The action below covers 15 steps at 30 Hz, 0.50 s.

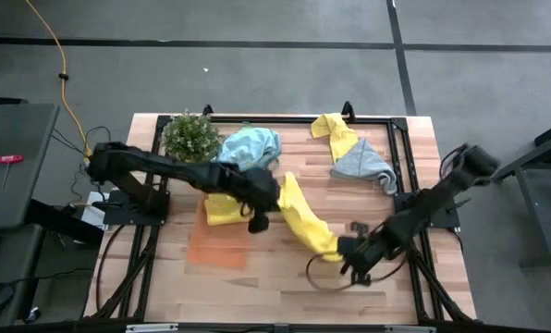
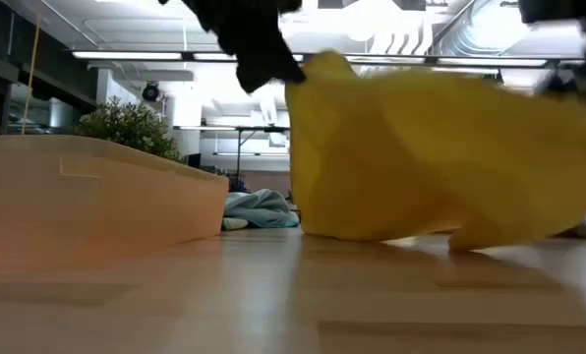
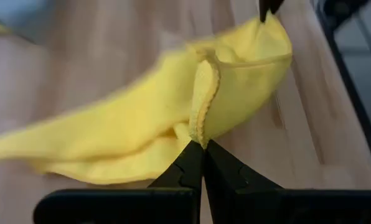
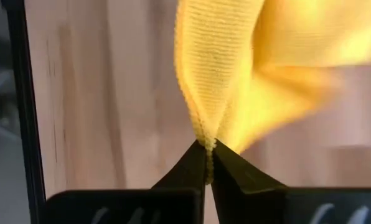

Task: Fold microfiber towels
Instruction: Fold the middle right yellow microfiber towel

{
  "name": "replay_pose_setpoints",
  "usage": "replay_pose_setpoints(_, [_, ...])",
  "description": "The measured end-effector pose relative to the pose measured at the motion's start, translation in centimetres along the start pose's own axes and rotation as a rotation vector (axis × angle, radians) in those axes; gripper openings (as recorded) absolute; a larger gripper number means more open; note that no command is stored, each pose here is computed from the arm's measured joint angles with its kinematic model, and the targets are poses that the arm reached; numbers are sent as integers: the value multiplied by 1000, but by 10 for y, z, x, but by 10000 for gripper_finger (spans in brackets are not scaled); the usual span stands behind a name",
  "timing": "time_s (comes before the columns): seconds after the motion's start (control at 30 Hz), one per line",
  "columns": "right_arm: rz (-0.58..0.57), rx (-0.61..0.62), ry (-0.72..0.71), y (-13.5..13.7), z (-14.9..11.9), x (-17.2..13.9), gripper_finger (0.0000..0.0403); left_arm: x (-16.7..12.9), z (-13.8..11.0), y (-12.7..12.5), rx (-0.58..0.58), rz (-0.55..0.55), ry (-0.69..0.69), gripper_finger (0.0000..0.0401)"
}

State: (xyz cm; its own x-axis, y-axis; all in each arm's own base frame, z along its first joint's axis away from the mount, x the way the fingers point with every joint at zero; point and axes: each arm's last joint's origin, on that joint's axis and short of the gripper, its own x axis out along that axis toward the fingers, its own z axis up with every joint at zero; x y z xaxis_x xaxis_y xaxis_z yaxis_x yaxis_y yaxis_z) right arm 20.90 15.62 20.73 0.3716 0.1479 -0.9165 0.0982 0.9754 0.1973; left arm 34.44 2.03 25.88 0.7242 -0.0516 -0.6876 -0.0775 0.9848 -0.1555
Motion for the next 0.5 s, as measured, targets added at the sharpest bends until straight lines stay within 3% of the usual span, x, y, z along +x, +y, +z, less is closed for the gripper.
replay_pose_setpoints(0.3, [-92, 145, -417, -52, -1, -120, 1, -84, 25, 48, -278, 104, -282, 0])
replay_pose_setpoints(0.5, [-252, 191, -623, -88, -1, -167, 0, -114, 35, 67, -299, 126, -438, 0])
